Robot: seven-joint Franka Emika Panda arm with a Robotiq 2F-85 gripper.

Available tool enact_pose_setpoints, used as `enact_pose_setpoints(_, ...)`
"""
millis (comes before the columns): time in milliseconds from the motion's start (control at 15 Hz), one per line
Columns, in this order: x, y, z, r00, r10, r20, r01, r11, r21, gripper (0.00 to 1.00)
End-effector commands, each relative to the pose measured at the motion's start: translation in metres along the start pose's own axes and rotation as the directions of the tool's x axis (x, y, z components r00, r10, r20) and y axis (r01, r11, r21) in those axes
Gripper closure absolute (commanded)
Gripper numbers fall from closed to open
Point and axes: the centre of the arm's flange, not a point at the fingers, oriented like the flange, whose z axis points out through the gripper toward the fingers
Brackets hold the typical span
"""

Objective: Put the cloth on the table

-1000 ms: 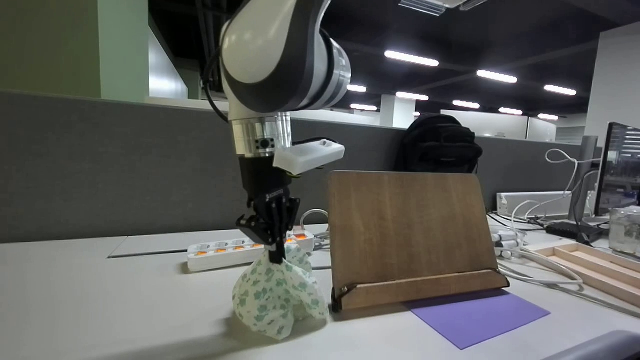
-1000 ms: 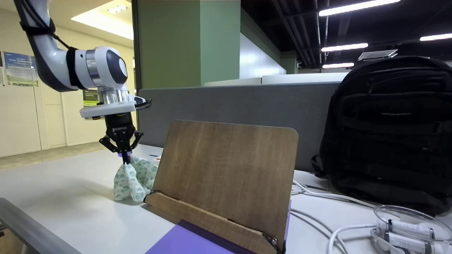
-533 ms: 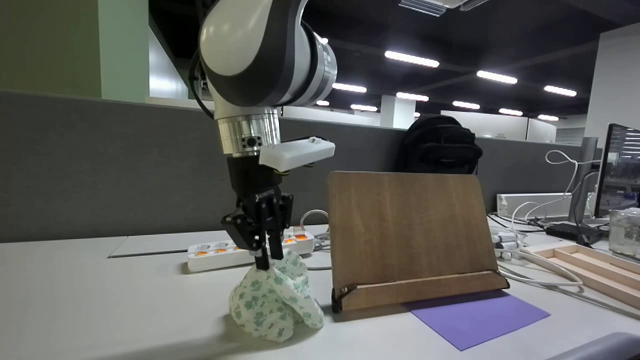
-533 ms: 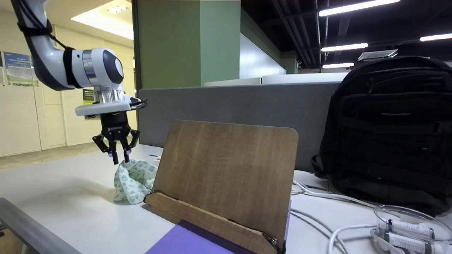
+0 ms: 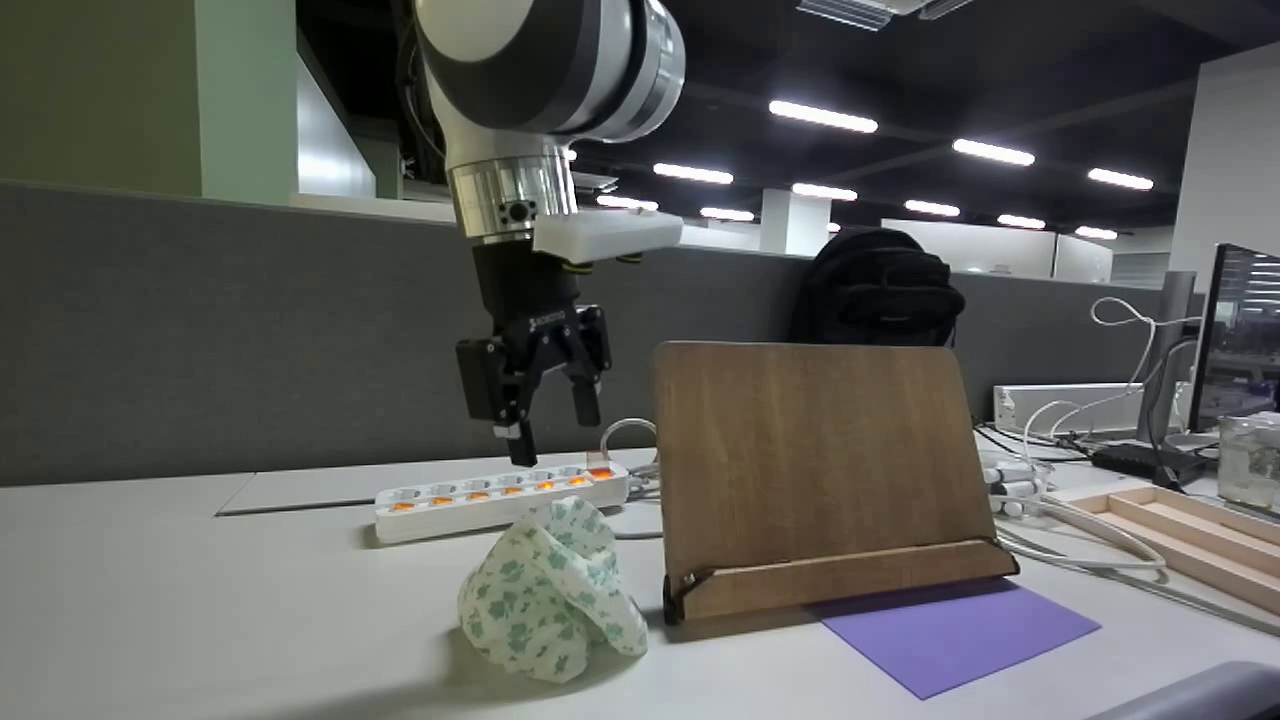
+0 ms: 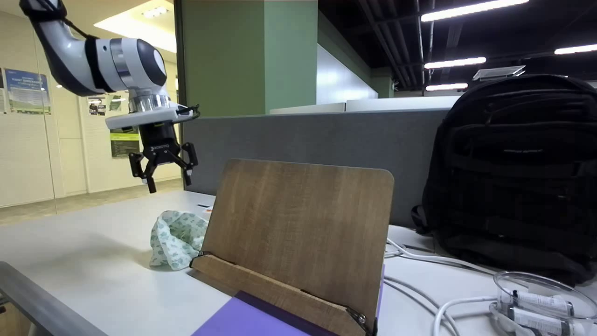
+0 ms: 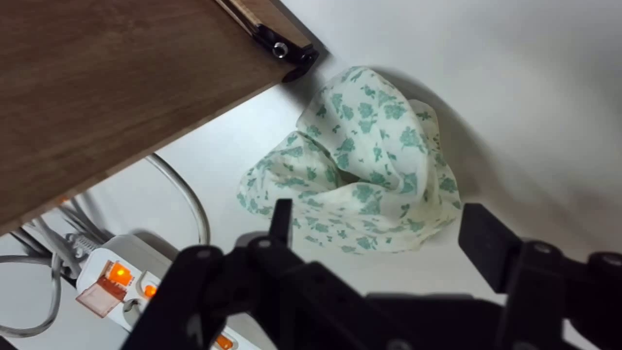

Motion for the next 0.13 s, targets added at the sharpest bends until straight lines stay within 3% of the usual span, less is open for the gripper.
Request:
enact_pose_setpoints(0,-0.0234,0.0174,-0.0258,1.0,-0.013,-0.005,0.013,0.999,-0.032,0.0)
enact_pose_setpoints(67,-0.0271,0.0222,-0.0291,1.0,-0.019,0.002,0.019,0.999,-0.036,0.0)
